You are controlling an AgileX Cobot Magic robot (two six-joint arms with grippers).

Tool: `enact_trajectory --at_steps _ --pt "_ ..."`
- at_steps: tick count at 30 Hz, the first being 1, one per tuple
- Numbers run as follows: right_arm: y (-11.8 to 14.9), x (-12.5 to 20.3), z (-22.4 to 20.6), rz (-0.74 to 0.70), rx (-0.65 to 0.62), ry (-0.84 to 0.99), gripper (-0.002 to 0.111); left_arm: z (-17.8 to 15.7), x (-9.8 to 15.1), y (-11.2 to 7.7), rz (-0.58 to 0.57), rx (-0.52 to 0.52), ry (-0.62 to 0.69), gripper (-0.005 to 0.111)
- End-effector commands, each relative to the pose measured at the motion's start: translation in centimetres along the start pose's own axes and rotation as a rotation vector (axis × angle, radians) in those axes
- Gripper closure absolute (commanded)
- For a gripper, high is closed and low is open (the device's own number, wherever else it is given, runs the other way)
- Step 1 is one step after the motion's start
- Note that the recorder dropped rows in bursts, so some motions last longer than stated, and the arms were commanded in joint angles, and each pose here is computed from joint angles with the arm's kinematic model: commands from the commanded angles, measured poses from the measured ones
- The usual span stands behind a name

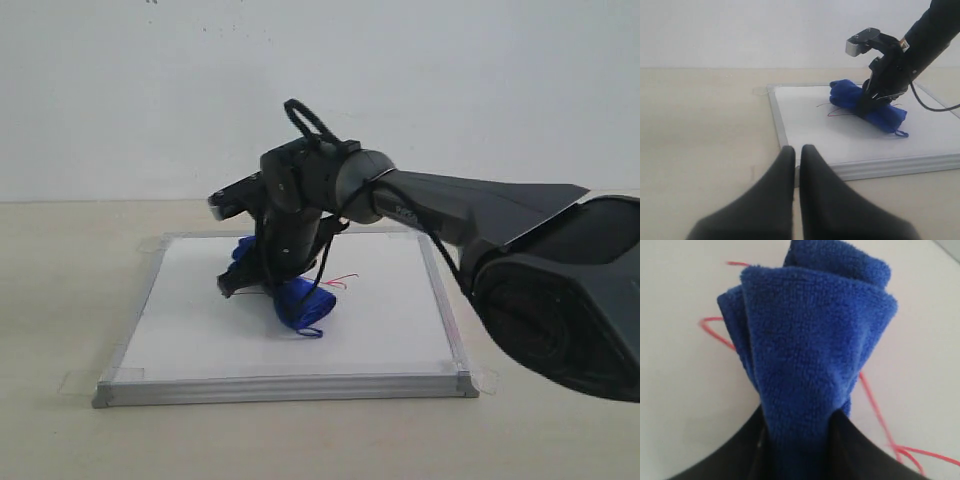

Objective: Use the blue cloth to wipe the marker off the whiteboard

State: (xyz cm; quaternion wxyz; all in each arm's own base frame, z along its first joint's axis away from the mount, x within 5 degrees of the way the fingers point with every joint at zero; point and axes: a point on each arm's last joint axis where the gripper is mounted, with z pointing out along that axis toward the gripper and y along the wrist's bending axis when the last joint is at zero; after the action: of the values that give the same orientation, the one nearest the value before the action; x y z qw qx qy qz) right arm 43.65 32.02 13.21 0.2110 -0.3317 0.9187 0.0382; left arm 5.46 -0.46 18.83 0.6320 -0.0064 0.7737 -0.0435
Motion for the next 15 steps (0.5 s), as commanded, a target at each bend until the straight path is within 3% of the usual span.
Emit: enact_trajectory --at_steps 1,8,15 --pt "-2.8 1.4 0.7 0.081 0.040 0.104 0.109 0.0 0.1 0.0 0.005 -0.001 -0.003 0.103" --pt "2.5 -0.1 1.7 0.113 -0.205 -0.064 0.109 0.0 0.1 0.0 0.005 -0.001 -0.003 0.103" --pt "5.0 -1.0 2.4 0.097 -0.224 -0.172 0.109 0.0 0.1 0.0 0.005 -0.001 -0.003 0.103"
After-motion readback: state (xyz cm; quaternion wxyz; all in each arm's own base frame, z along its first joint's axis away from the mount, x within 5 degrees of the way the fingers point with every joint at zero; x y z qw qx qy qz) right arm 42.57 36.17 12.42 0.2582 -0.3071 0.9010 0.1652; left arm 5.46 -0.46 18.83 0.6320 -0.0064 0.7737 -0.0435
